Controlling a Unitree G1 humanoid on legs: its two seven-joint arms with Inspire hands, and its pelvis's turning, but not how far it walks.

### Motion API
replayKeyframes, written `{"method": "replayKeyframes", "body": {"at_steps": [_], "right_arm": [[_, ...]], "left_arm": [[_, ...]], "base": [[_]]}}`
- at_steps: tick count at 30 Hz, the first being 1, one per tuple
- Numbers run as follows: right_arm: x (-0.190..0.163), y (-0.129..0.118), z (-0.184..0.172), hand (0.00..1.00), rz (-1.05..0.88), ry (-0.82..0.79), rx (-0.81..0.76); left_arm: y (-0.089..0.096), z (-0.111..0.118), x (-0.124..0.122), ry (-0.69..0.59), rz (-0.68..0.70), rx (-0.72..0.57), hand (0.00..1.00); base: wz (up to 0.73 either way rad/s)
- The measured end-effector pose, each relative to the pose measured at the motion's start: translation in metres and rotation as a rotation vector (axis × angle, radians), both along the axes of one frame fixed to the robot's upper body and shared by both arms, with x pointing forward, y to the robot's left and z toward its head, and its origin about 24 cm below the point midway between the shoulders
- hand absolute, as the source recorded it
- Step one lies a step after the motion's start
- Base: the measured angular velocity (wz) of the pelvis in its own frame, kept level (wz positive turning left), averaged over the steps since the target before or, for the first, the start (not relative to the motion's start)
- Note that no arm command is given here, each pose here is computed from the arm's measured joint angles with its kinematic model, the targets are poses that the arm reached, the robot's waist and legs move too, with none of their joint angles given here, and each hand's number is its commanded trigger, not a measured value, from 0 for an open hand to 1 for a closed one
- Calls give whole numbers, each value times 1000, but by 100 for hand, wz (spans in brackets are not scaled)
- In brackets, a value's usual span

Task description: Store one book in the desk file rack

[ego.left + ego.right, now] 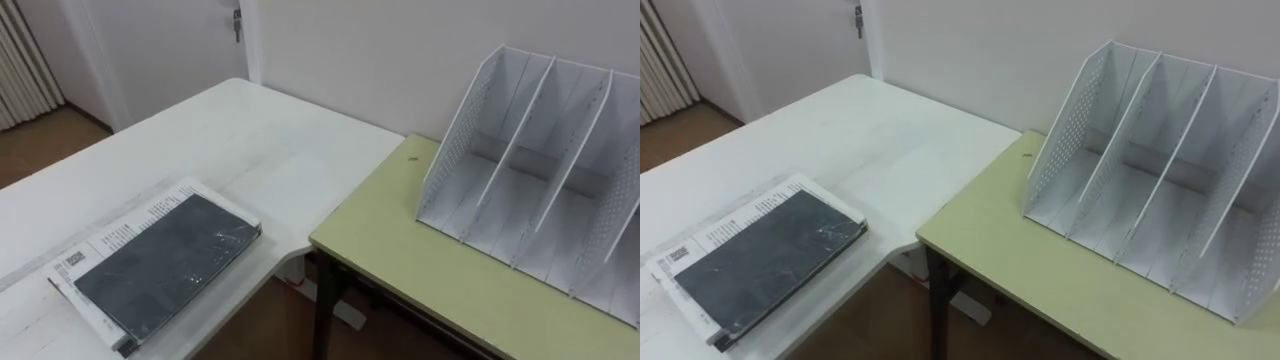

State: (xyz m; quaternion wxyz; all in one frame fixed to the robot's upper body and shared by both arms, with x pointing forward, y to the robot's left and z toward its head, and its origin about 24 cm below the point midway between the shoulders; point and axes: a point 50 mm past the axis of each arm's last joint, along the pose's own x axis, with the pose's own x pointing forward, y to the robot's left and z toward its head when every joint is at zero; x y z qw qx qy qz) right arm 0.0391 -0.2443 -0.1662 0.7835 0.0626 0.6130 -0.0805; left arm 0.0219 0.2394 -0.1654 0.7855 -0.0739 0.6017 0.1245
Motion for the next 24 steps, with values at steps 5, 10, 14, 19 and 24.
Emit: {"method": "replayKeyframes", "body": {"at_steps": [5,10,14,19,24], "right_arm": [[0,0,0,0,3,-3,-1],[2,1,0,0,13,-16,-2],[2,2,0,0,25,-23,1],[8,4,0,0,61,-41,0],[14,6,1,0,99,-56,0]], "left_arm": [[1,1,2,-12,-38,17,0],[1,2,17,-32,-145,55,0],[0,3,31,-39,-288,99,0],[-12,7,54,-92,-545,158,0],[-24,9,71,-123,-734,197,0]], "base": [[0],[5],[4],[5],[1]]}}
